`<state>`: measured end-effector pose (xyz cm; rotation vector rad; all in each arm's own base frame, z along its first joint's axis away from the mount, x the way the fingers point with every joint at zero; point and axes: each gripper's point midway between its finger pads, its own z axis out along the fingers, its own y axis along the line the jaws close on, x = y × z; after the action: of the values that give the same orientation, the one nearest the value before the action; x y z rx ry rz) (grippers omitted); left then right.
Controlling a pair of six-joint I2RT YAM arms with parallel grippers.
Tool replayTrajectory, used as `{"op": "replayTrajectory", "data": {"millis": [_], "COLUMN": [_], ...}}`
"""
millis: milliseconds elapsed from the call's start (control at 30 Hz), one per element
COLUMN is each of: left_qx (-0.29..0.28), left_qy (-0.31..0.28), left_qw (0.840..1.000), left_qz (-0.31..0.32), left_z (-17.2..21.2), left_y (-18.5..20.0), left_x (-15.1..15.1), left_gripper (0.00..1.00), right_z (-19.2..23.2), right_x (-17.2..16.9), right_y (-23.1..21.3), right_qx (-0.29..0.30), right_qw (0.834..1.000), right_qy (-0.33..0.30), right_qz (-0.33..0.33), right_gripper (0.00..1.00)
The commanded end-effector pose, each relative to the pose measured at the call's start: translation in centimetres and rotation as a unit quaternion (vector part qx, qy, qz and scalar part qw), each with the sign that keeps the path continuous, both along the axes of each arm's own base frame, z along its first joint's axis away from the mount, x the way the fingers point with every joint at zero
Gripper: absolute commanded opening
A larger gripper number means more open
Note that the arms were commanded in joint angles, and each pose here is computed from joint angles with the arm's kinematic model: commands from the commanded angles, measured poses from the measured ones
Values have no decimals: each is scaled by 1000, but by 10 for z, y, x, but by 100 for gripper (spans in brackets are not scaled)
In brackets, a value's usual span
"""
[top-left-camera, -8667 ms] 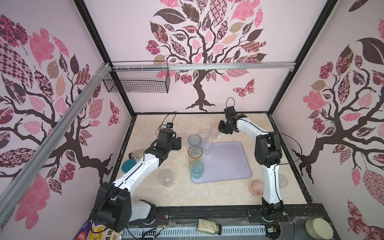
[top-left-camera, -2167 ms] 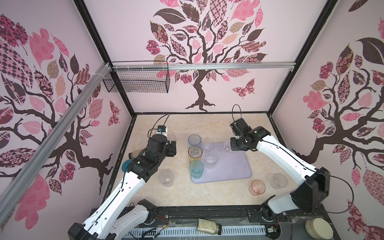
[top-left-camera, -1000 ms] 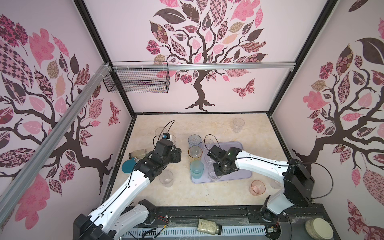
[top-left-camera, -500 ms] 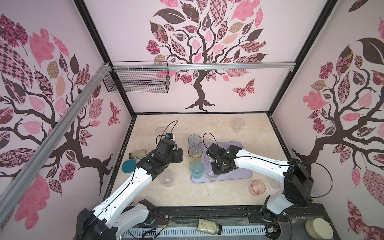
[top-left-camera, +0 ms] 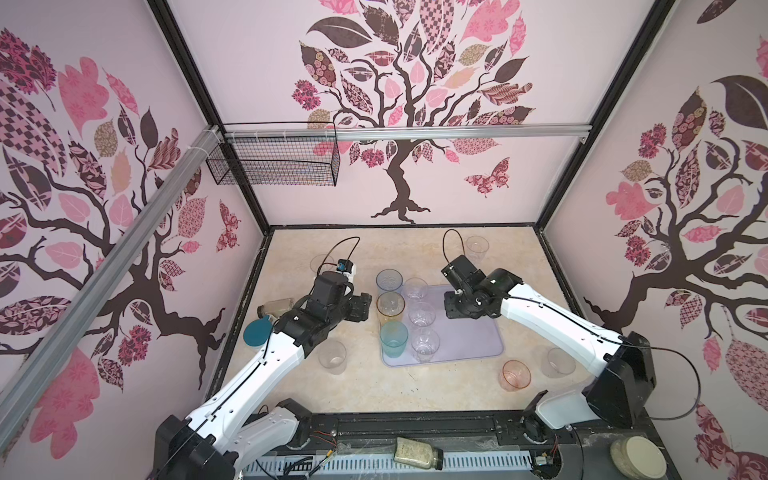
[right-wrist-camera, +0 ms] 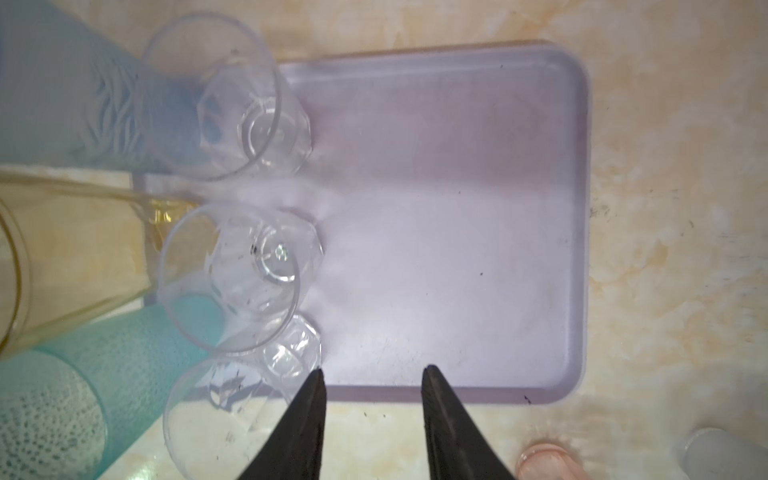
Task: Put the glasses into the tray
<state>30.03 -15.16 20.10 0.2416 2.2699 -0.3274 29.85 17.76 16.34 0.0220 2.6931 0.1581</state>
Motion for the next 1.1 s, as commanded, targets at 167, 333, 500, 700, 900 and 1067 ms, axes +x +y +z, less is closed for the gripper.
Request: {"op": "replayTrajectory", "data": {"millis": [167, 333, 500, 700, 900, 1067], "left_qx": [6, 16, 38, 57, 56, 68], "left_qy": [-29, -14, -4, -13, -15, -7], "left_qw": [1000, 1000, 999, 998, 998, 996], "left_qz": [10, 11, 17, 28, 34, 52], "left_z": [7, -8, -27, -33, -42, -51], "left_y": [-1, -4, 1, 6, 9, 22], "left_x": [25, 30, 30, 38, 42, 43], "left_gripper": [77, 77, 77, 77, 77, 77], "right_z": [12, -10, -25, -37, -33, -48], "right_x": [112, 168, 202, 207, 228, 243], "right_y": [-53, -92, -108, -120, -153, -168], "right_qx": [75, 132, 130, 116, 113, 102], "right_qw": [982, 958, 955, 957, 948, 946], "right_qy": [-84, -81, -67, -61, -69, -54], "right_qz": [-152, -242, -257, -259, -289, -304], "right_gripper": [45, 45, 45, 47, 52, 51]}}
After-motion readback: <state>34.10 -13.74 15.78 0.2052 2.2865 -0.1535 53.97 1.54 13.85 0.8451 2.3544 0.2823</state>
